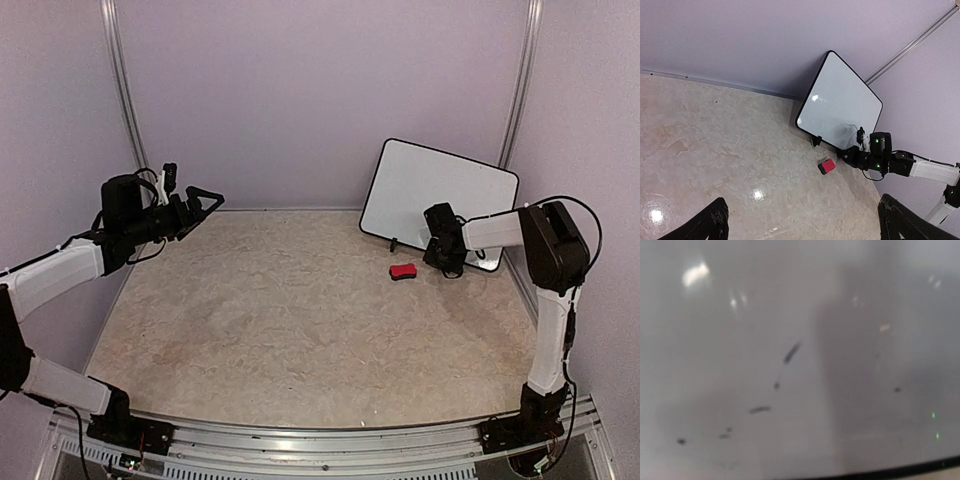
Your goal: Erase the whiteboard
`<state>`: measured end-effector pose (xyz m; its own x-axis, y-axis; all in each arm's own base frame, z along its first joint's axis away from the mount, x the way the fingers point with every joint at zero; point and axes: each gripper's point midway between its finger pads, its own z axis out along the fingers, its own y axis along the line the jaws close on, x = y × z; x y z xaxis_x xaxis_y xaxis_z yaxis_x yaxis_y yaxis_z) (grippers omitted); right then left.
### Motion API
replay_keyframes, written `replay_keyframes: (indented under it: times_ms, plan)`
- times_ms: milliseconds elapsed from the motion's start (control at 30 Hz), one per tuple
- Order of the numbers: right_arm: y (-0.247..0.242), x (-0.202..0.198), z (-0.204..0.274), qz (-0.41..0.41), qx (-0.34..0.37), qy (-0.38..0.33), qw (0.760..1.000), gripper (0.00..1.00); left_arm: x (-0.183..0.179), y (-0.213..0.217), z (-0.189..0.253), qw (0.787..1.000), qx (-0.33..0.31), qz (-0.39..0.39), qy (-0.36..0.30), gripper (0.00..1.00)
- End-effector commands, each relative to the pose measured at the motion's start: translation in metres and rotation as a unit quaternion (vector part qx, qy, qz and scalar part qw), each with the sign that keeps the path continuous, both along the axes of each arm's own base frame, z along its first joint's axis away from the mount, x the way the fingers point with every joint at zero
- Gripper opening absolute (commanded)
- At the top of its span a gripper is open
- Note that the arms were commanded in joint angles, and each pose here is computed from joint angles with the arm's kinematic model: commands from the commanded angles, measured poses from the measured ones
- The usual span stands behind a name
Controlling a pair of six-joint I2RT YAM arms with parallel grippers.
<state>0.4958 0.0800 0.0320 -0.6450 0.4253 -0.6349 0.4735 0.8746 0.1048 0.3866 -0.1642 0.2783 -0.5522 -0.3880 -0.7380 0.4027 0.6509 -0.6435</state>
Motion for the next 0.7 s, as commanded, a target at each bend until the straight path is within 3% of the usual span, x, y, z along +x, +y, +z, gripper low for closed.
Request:
replay_keyframes:
  times_ms: [0,433,500,533,667]
  plan:
    - [-0.058,-0.04,-0.013,-0.105,-0.047,0.052,0.992,0.0,-0.001,0.0,0.001,1.0,-0.004,-0.007,-0.007,0.99]
    - [-0.073,-0.041,-0.006,-0.125,-0.045,0.052,0.99,0.03,-0.001,-0.001,0.001,1.0,-0.006,-0.008,-0.006,0.99]
    - [-0.073,-0.041,-0.007,-0.126,-0.043,0.053,0.99,0.24,-0.001,-0.001,0.001,1.0,-0.006,-0.009,-0.007,0.99]
    - [-0.074,-0.042,-0.008,-0.126,-0.043,0.054,0.99,0.3,-0.001,-0.001,0.001,1.0,-0.006,-0.009,-0.007,0.99]
    - [-0.074,-0.043,-0.009,-0.126,-0.044,0.054,0.99,0.33,-0.001,-0.001,0.0,1.0,-0.007,-0.01,-0.007,0.99]
